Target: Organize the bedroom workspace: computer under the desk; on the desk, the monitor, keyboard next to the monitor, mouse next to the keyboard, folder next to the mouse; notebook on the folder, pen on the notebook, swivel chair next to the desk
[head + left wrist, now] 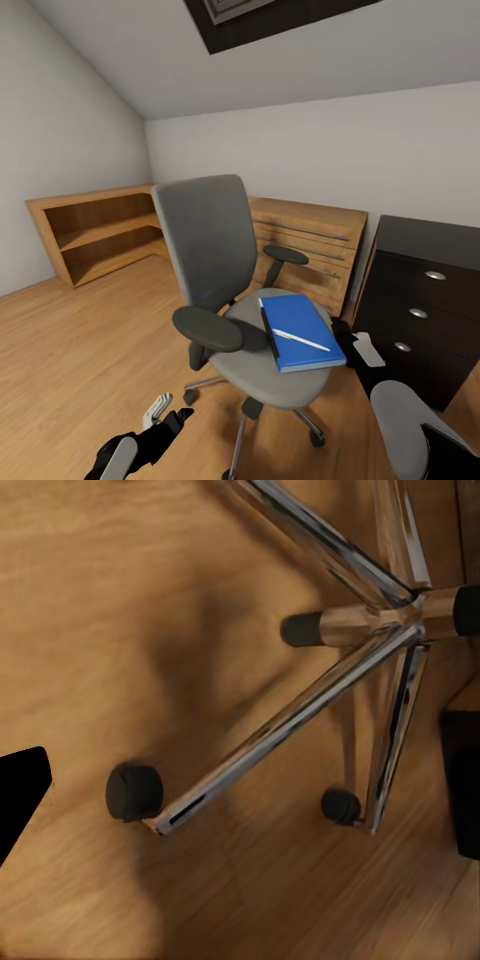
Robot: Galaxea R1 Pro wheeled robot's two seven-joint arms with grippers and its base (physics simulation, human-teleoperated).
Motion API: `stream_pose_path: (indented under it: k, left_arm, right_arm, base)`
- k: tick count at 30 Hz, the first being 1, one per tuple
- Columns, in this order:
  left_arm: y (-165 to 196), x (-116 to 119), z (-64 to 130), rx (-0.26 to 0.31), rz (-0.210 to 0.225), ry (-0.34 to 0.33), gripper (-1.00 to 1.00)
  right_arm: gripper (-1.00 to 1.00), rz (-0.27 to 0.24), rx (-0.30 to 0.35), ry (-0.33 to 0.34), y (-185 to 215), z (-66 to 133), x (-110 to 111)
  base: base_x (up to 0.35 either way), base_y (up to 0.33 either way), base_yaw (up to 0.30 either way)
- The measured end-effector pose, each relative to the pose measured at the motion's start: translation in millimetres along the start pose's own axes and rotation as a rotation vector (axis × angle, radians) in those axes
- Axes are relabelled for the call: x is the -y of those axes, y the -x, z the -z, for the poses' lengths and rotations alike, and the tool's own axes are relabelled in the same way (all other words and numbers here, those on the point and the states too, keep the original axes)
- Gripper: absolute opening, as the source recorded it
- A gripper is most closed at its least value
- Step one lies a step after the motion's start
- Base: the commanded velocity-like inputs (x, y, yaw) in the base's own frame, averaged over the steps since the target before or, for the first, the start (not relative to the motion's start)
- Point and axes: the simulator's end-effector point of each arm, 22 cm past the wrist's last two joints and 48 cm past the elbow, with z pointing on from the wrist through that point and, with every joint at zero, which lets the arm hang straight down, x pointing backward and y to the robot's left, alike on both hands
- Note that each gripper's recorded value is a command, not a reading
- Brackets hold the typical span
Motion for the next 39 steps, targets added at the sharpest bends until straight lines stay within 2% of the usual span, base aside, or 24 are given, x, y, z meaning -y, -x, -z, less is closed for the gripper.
stream_pose_path:
  k: [21,29,39]
  left_arm:
    - [-0.6,0.4,-0.3,-0.003,-0.002,0.003,1.00]
    - [-0.1,1.4,-0.4,-0.002,-0.002,-0.001,1.00]
    - [-1.0,2.5,-0.6,-0.008,-0.002,-0.004,1.00]
  right_arm:
    - [1.00,-0.001,0.000,0.000,-0.1,0.0,-0.1]
    - [1.00,-0.003,-0.001,-0.002,-0.4,-0.3,0.6]
    - [1.00,-0.004,0.004,-0.003,2.4,-0.5,1.4]
  base:
    - [0.229,0.174,0.000]
    - [-0.015,-0.012,0.000]
    - [-0.246,-0.148,0.000]
